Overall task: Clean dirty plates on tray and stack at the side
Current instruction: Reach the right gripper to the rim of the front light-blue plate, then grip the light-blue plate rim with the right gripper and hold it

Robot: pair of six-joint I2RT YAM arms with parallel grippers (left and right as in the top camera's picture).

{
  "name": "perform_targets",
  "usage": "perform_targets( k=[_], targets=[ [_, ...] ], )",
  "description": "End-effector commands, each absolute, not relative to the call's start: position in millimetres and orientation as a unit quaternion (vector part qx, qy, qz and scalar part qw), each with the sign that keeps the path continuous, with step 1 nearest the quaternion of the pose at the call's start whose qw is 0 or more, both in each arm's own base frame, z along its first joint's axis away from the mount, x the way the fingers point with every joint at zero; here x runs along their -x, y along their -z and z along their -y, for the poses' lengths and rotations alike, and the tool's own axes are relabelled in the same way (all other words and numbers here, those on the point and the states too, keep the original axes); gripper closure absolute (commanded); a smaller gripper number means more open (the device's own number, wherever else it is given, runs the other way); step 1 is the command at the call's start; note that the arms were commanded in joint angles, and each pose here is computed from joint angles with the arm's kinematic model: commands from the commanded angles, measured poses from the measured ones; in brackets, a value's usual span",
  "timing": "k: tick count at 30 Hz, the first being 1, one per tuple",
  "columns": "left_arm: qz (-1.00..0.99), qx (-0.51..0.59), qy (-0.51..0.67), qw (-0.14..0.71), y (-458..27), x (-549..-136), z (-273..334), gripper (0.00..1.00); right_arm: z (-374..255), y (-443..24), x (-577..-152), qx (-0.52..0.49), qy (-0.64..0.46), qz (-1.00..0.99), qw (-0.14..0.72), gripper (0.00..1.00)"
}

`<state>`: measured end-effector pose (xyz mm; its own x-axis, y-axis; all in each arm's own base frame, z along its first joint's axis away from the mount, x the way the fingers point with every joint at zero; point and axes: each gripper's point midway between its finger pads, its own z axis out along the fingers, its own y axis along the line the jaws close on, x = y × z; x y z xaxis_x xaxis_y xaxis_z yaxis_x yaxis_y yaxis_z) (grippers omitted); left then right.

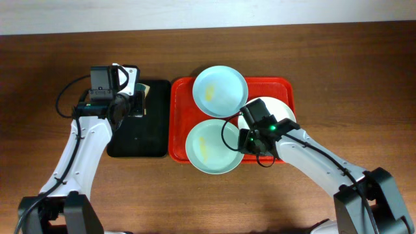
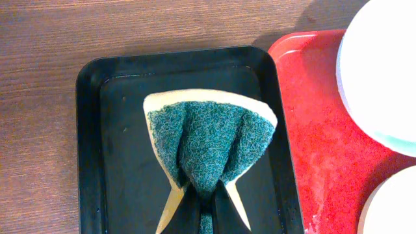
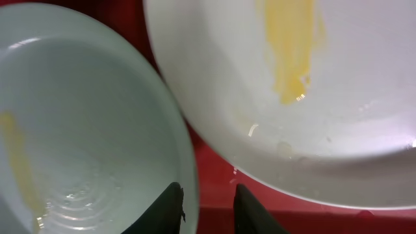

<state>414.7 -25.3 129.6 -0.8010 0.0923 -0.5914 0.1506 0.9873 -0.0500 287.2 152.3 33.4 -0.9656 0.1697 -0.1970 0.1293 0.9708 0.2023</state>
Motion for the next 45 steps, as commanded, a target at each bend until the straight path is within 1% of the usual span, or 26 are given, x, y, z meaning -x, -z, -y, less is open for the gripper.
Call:
perform_targets(
  k=[1,5,6,8,11,12,13,15,20,21,23,26,28,31,33,34,42,43,45],
  targets=[
    [-0.948,-0.061,0.054,0.308,-128.0,-414.9,27.4,0.98,-149.9,-27.9,-284.6,-0.083,-0.086,-0.987,0.104,0.72],
    [-0.948,-0.061,0.054,0.308,-128.0,-414.9,27.4,0.98,-154.3,-27.9,-281.9,-0.081,-0.098,-0.987,0.096,0.73],
    [-0.948,-0.061,0.054,0.308,-128.0,-414.9,27.4,0.98,-154.1,-27.6,-281.6,-0.081,-0.098,-0.987,0.095,0.79],
    [-0.948,-0.061,0.054,0.308,-128.0,-414.9,27.4,0.98,-154.2,-27.6,-281.2,-0.081,-0.098,-0.987,0.094,0.81],
    [-0.948,-0.061,0.054,0.308,-128.0,-414.9,27.4,0.99,-155.4,-26.7,-278.7,-0.080,-0.102,-0.988,0.089,0.81],
    [-0.948,-0.061,0.054,0.308,-128.0,-414.9,27.4,0.99,-154.6,-25.0,-277.0,-0.083,-0.101,-0.988,0.086,0.80],
    [-0.948,-0.061,0.054,0.308,-128.1,-415.0,27.4,0.99,-154.3,-23.8,-276.2,-0.084,-0.101,-0.988,0.086,0.76],
    [-0.948,-0.061,0.054,0.308,-128.1,-415.0,27.4,0.99,-154.0,-22.3,-275.6,-0.090,-0.102,-0.987,0.085,0.71],
    [-0.948,-0.061,0.054,0.308,-128.1,-415.0,27.4,1.00,-154.5,-22.0,-276.1,-0.095,-0.103,-0.986,0.086,0.71],
    [-0.948,-0.061,0.054,0.308,-128.1,-415.0,27.4,1.00,-154.5,-21.9,-276.1,-0.094,-0.103,-0.986,0.086,0.72],
    [-0.948,-0.061,0.054,0.308,-128.1,-415.0,27.4,1.00,-154.0,-21.0,-275.2,-0.095,-0.102,-0.987,0.085,0.81],
    [-0.948,-0.061,0.054,0.309,-128.1,-415.1,27.4,1.00,-154.0,-21.0,-275.0,-0.095,-0.103,-0.987,0.085,0.88],
    [-0.948,-0.061,0.054,0.309,-128.1,-415.1,27.4,1.00,-154.0,-21.0,-275.0,-0.097,-0.103,-0.986,0.085,0.91],
    [-0.948,-0.061,0.054,0.309,-128.1,-415.1,27.4,1.00,-153.9,-21.0,-275.1,-0.104,-0.103,-0.986,0.084,0.91],
    [-0.948,-0.061,0.054,0.308,-128.1,-415.0,27.4,1.00,-154.0,-21.0,-275.0,-0.106,-0.103,-0.985,0.084,0.85],
    [-0.948,-0.061,0.054,0.309,-128.1,-415.1,27.4,1.00,-154.0,-21.0,-275.0,-0.106,-0.103,-0.985,0.084,0.85],
    [-0.948,-0.061,0.054,0.308,-128.1,-415.0,27.4,1.00,-154.3,-18.8,-275.6,-0.106,-0.103,-0.986,0.083,0.85],
    [-0.948,-0.061,0.054,0.308,-128.1,-415.0,27.4,1.00,-154.1,-16.8,-275.1,-0.108,-0.101,-0.986,0.080,0.86],
    [-0.948,-0.061,0.054,0.308,-128.1,-415.0,27.4,1.00,-154.2,-14.2,-274.1,-0.110,-0.101,-0.986,0.075,0.96]
  ],
)
